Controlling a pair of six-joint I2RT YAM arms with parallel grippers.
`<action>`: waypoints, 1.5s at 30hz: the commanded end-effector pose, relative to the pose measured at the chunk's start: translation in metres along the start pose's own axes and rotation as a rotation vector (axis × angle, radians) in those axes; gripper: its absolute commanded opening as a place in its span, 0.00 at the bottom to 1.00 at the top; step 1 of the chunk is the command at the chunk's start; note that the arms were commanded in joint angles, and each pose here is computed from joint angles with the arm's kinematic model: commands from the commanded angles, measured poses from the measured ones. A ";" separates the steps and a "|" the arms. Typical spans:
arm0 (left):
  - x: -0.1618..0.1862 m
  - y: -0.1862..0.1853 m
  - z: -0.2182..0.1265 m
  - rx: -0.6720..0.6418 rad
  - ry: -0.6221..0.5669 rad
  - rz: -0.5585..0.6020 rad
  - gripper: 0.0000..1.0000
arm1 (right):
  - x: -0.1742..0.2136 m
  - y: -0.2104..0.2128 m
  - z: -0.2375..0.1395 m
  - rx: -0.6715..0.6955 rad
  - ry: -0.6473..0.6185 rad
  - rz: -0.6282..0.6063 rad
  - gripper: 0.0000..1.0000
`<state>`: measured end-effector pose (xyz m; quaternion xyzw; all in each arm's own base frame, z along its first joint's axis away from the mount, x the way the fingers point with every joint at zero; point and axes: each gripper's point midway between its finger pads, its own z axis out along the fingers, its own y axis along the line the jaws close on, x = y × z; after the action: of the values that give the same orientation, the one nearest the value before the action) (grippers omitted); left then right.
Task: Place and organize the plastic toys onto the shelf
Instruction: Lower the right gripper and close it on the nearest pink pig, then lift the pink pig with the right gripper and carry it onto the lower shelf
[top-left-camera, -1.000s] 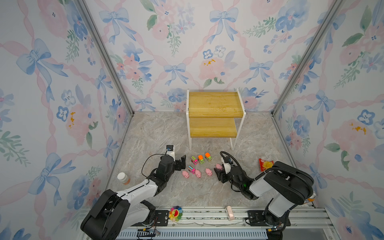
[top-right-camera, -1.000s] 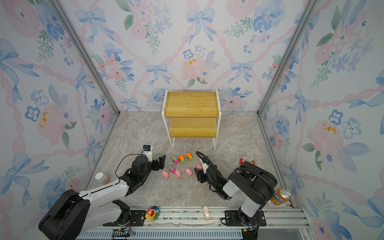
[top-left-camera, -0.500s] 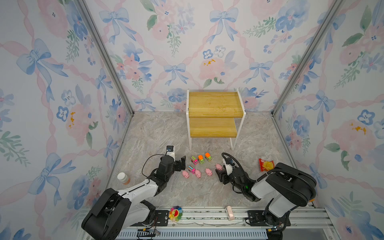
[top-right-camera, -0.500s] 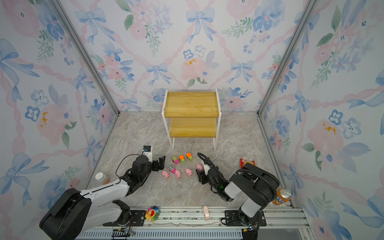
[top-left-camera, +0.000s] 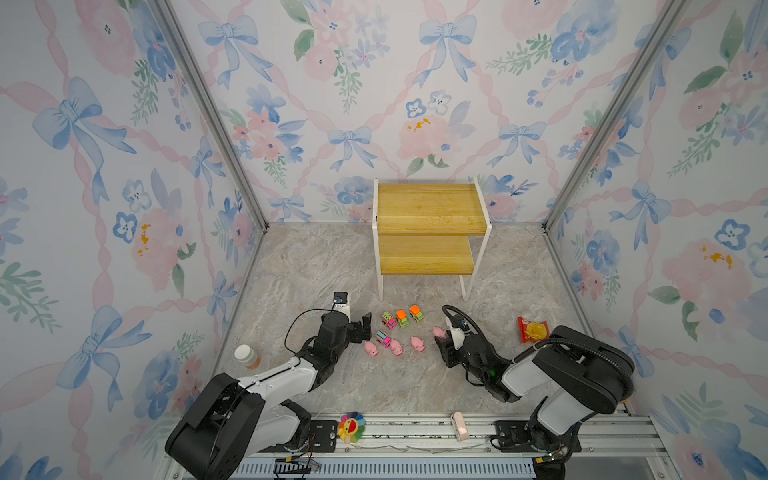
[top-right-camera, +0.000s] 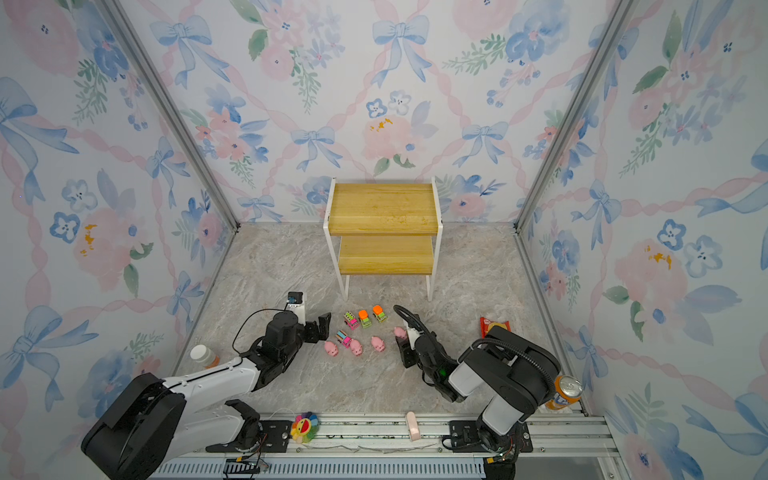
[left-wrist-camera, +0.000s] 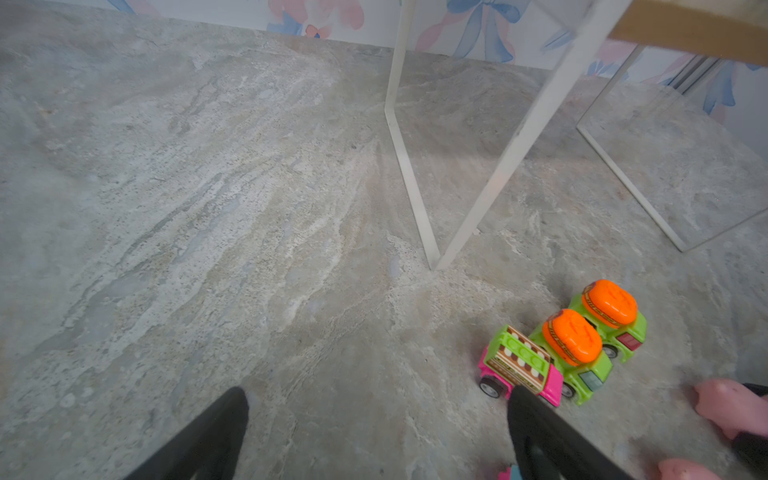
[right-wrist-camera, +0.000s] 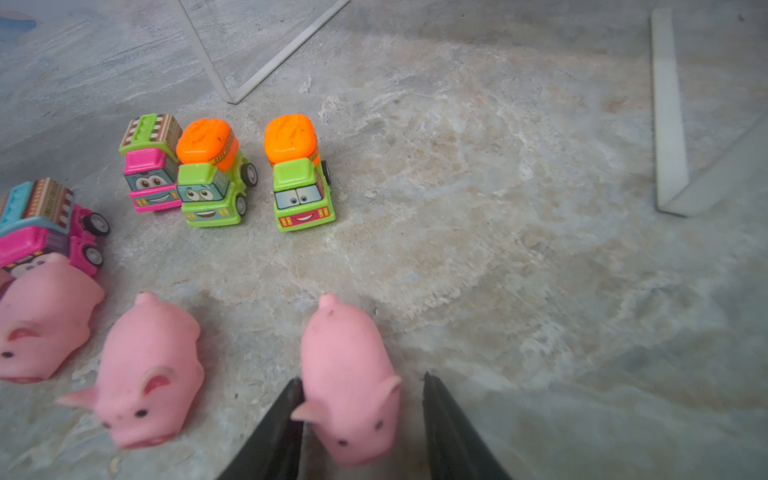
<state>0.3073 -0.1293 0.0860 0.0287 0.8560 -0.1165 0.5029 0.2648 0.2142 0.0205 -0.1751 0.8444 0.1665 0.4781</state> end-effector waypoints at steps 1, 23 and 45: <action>0.004 -0.003 0.002 0.006 0.022 -0.013 0.98 | 0.047 -0.008 -0.003 0.025 0.185 -0.026 0.44; 0.011 -0.002 0.004 0.006 0.046 -0.010 0.98 | -0.019 0.010 -0.026 -0.021 0.096 -0.022 0.31; 0.000 -0.008 0.009 0.020 0.031 0.029 0.98 | -0.190 -0.019 -0.086 0.081 -0.300 0.105 0.30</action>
<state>0.3107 -0.1335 0.0804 0.0324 0.8620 -0.1173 0.4921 0.2889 0.1918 0.2111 -0.1001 0.7774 0.2005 0.5878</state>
